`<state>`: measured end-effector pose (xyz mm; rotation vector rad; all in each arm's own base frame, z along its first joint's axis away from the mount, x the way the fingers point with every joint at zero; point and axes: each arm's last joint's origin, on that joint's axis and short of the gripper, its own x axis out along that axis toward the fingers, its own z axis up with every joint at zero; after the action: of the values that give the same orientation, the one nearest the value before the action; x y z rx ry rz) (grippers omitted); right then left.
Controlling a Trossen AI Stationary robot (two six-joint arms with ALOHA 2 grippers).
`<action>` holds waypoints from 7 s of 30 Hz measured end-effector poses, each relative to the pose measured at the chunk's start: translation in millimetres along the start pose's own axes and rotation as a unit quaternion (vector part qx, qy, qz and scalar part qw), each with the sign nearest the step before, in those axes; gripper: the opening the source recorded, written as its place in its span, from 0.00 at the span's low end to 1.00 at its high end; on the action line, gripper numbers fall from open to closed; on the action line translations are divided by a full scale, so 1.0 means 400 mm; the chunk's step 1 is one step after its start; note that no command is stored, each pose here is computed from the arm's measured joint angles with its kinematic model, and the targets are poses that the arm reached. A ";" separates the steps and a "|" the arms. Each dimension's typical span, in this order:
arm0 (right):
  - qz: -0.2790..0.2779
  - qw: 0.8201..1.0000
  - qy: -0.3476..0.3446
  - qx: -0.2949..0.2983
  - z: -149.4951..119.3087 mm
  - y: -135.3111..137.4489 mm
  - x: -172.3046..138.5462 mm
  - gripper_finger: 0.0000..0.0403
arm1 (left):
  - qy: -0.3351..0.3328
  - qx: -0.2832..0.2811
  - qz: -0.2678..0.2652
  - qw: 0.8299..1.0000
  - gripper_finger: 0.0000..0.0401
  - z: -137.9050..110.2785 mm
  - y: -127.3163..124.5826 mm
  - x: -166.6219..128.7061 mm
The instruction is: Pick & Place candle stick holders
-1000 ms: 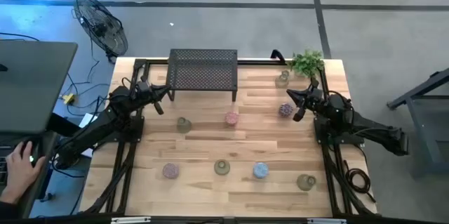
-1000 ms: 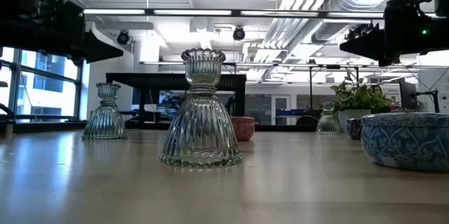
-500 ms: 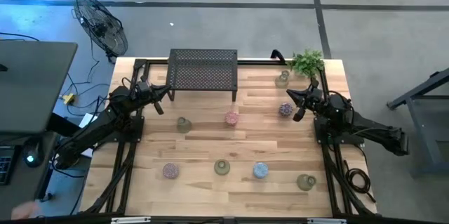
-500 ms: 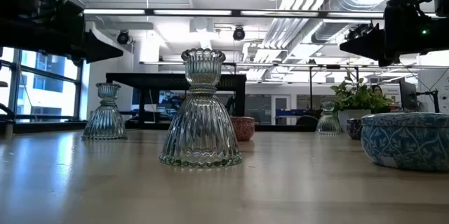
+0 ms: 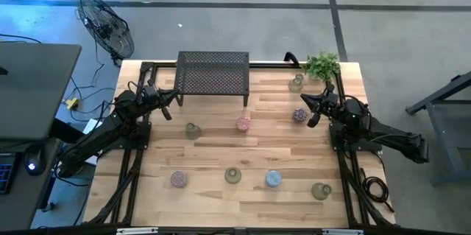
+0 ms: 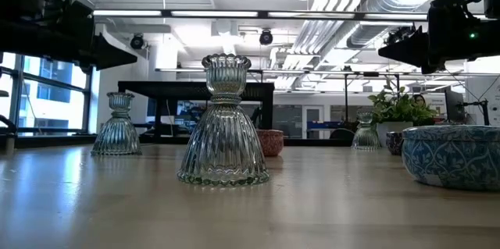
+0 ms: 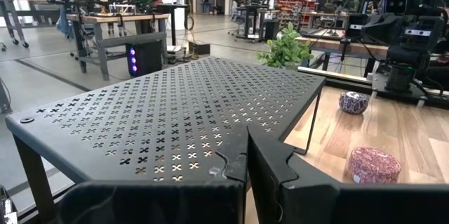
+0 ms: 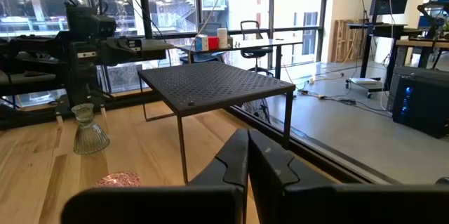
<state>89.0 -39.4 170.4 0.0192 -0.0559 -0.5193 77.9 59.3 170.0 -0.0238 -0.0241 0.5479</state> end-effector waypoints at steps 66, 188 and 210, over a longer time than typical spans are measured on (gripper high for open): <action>0.050 0.991 -0.043 0.114 0.027 0.009 0.015 0.00 | 0.066 -0.131 -0.123 0.982 0.00 0.057 -0.022 0.002; 0.119 0.992 -0.040 -0.012 0.019 0.042 0.072 0.00 | 0.575 -0.114 0.158 0.795 0.43 0.523 0.222 0.527; 0.121 0.992 -0.029 -0.011 0.014 0.042 0.072 0.00 | 0.587 -0.103 0.189 0.781 0.42 0.452 0.303 0.588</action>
<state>122.0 -39.1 178.0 -0.0239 -0.1084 -0.2776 210.4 288.2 351.1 -0.5976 1.1776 0.8549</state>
